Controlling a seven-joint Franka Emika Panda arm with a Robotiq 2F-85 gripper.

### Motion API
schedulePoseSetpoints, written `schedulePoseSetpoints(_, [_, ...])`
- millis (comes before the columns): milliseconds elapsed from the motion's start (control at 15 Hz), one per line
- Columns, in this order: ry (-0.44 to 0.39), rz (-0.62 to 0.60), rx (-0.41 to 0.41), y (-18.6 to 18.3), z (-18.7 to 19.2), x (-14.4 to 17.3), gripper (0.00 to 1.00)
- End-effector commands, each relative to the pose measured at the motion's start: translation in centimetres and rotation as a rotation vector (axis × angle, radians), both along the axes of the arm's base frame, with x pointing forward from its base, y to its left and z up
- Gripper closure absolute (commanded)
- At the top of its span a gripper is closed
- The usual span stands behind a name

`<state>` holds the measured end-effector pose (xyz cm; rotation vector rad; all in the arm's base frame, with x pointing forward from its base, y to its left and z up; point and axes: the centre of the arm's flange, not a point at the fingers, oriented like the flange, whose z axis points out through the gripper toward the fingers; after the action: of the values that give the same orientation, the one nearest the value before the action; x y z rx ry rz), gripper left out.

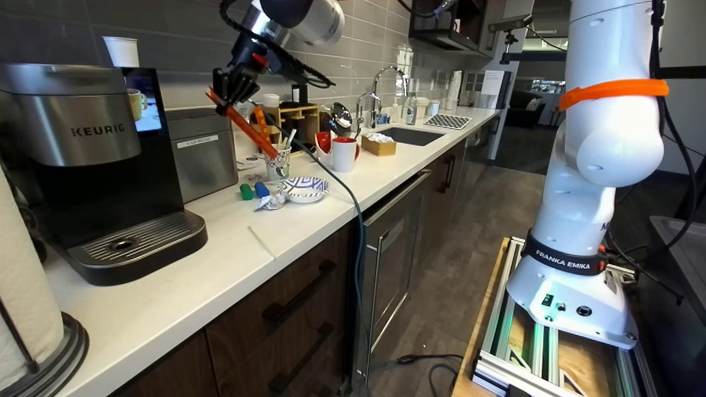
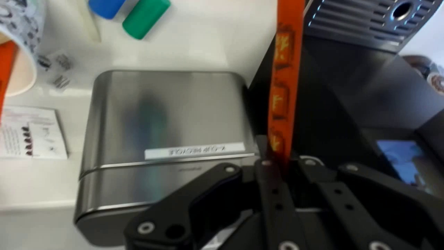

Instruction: Put the orange objects in the left cup

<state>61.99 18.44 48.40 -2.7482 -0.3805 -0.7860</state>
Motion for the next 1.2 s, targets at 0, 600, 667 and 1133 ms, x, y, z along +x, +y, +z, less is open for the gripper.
schedulePoseSetpoints(0, [-0.140,-0.031,0.043,-5.2,2.4,-3.8,0.98])
schedulePoseSetpoints(600, [-0.323,-0.155,0.095,-6.0,3.8,-2.8,0.98])
schedulePoseSetpoints(667, [-0.370,-0.198,0.097,-6.5,3.9,-2.5,0.98])
schedulePoseSetpoints(1133, [-0.696,-0.463,0.030,-9.8,1.8,-0.6,0.98])
